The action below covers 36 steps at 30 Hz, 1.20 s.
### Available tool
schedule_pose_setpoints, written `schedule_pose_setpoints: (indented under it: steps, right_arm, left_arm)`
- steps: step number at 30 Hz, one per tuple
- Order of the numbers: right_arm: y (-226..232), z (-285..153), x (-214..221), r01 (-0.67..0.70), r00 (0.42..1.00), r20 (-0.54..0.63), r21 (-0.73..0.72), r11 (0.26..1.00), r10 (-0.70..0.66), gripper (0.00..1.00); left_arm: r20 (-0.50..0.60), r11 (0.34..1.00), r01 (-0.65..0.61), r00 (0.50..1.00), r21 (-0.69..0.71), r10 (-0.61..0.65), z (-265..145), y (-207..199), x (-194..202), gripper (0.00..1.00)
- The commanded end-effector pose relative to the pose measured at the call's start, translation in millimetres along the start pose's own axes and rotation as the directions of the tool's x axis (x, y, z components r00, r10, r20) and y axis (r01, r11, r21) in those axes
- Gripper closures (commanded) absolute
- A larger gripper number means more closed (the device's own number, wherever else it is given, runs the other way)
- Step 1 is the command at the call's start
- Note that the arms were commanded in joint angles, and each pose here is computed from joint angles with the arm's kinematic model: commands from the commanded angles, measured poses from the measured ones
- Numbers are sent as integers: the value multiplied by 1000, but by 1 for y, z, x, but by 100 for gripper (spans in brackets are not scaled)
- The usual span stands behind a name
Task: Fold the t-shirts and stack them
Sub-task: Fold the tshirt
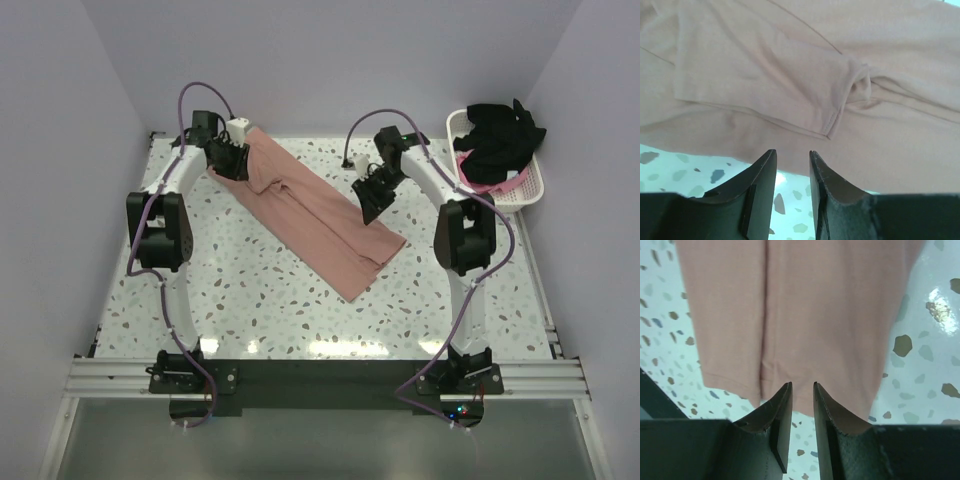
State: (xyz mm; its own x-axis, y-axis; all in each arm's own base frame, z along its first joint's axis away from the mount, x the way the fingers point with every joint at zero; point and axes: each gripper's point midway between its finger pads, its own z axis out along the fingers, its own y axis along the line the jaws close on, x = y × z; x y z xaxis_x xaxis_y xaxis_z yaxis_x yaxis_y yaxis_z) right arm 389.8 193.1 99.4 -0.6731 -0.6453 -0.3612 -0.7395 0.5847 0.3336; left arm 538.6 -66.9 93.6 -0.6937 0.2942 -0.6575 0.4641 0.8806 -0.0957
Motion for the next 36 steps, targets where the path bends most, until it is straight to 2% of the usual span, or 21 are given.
schedule_pose_setpoints:
  steps: [1,6,9,12,15,20,23,27,31,34,36]
  right_arm:
    - [-8,36,16,16,993,-119,51,999,-9,73]
    - [-7,56,38,67,981,-188,93,993,-49,79]
    - [12,74,72,80,963,-263,67,995,-60,80]
    - [38,84,85,99,955,-285,21,995,-89,82]
    - [83,96,120,83,936,-334,-86,993,-107,82]
    - [172,101,140,88,935,-304,-298,951,-182,73]
    - [198,89,126,64,957,-241,-375,925,-164,64]
    - [194,63,82,128,972,-135,-381,916,-193,58]
    - [151,39,40,70,995,-43,-313,947,-88,55]
    - [115,26,14,31,999,18,-244,969,-28,55]
    - [97,19,1,40,998,49,-192,981,-31,55]
  left_arm:
    - [-29,997,67,997,40,-66,2,-13,17,63]
    - [-54,996,87,995,29,-86,8,-12,29,64]
    - [-62,996,90,994,22,-88,7,-13,33,64]
    - [-70,996,92,993,16,-91,8,-13,35,64]
    - [-106,997,79,991,-1,-79,19,-18,45,64]
    - [-202,995,78,977,62,-64,50,-46,76,65]
    - [-215,994,23,977,109,1,65,-68,85,65]
    - [-193,990,-48,979,132,73,91,-84,69,66]
    - [-134,989,-71,987,129,88,122,-82,38,66]
    - [-43,991,-100,994,92,104,145,-69,1,66]
    - [43,985,-142,989,96,138,149,-66,-30,62]
